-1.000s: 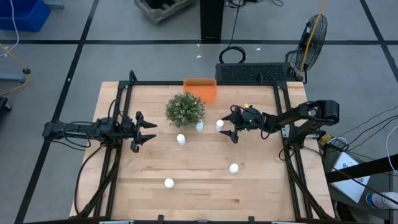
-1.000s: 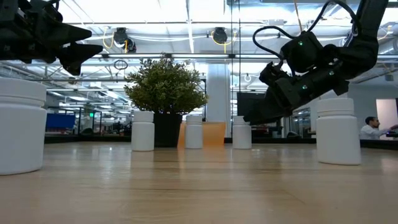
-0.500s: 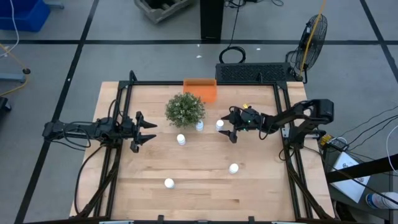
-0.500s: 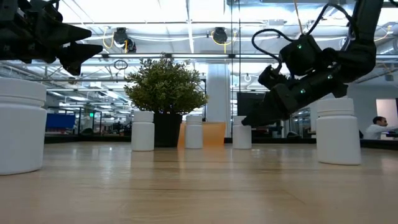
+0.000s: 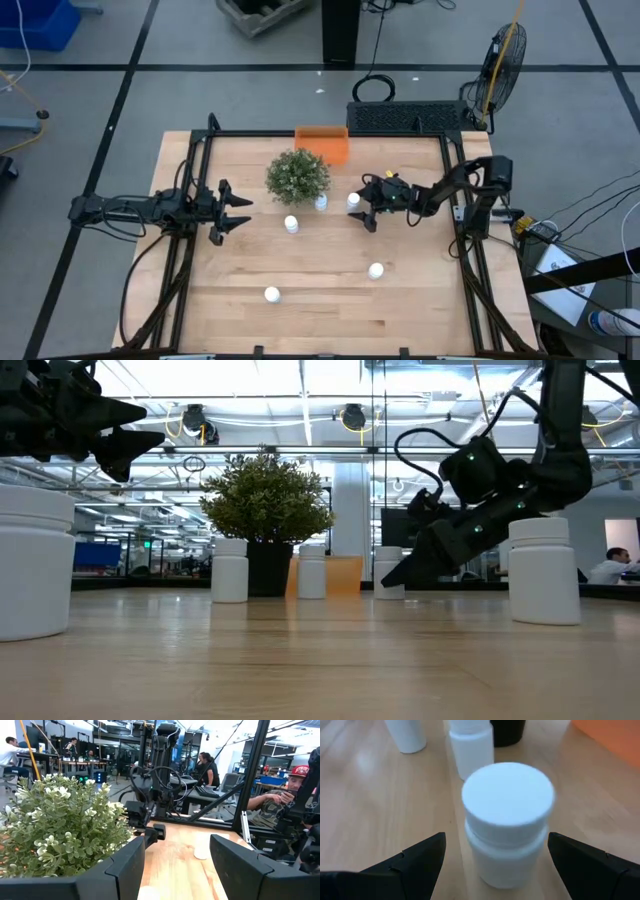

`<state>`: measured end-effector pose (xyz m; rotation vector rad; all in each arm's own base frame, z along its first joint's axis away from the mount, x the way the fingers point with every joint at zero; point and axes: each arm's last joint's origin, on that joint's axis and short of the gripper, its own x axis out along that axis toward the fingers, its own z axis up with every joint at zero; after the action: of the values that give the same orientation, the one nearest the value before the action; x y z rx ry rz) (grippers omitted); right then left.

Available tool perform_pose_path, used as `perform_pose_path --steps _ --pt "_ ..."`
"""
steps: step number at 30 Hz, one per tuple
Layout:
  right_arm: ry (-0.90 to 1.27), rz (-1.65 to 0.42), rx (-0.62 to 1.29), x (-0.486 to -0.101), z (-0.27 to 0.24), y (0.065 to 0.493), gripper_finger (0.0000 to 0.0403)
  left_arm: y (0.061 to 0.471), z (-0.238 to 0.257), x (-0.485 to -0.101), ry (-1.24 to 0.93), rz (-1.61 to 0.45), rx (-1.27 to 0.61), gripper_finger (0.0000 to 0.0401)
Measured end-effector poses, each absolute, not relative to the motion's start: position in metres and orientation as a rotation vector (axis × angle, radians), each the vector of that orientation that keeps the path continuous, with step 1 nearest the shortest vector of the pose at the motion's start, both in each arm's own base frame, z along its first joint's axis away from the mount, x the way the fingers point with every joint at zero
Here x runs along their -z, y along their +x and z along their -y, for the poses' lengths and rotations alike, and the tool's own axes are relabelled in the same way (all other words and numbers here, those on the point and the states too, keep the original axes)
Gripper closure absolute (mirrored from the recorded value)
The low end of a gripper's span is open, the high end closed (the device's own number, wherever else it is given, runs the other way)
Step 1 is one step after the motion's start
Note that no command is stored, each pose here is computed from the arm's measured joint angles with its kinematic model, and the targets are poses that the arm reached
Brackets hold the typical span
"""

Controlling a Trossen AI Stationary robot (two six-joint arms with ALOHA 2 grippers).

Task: Pick and place pill bottles into a basket
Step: Put the white pill bottle into the orange bin

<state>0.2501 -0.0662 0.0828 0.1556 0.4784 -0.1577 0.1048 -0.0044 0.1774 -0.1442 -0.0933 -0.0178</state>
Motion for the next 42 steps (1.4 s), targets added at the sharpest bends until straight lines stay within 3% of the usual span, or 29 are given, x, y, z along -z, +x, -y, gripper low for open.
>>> perform_pose_path --steps 15,22,30,42 --pt "0.146 -0.518 0.149 -0.081 0.066 0.250 0.0061 0.105 0.005 -0.177 -0.160 0.092 0.035 0.0171" --pt "0.146 -0.514 0.152 -0.081 0.066 0.250 0.0122 0.105 0.005 -0.177 -0.160 0.091 0.035 0.0171" --pt "0.149 -0.511 0.147 -0.081 0.066 0.251 0.0245 0.105 0.005 -0.177 -0.160 0.091 0.035 0.0171" --pt "0.189 -0.454 0.079 -0.145 0.055 0.242 0.0250 0.105 0.005 -0.177 -0.170 0.083 0.041 0.0171"
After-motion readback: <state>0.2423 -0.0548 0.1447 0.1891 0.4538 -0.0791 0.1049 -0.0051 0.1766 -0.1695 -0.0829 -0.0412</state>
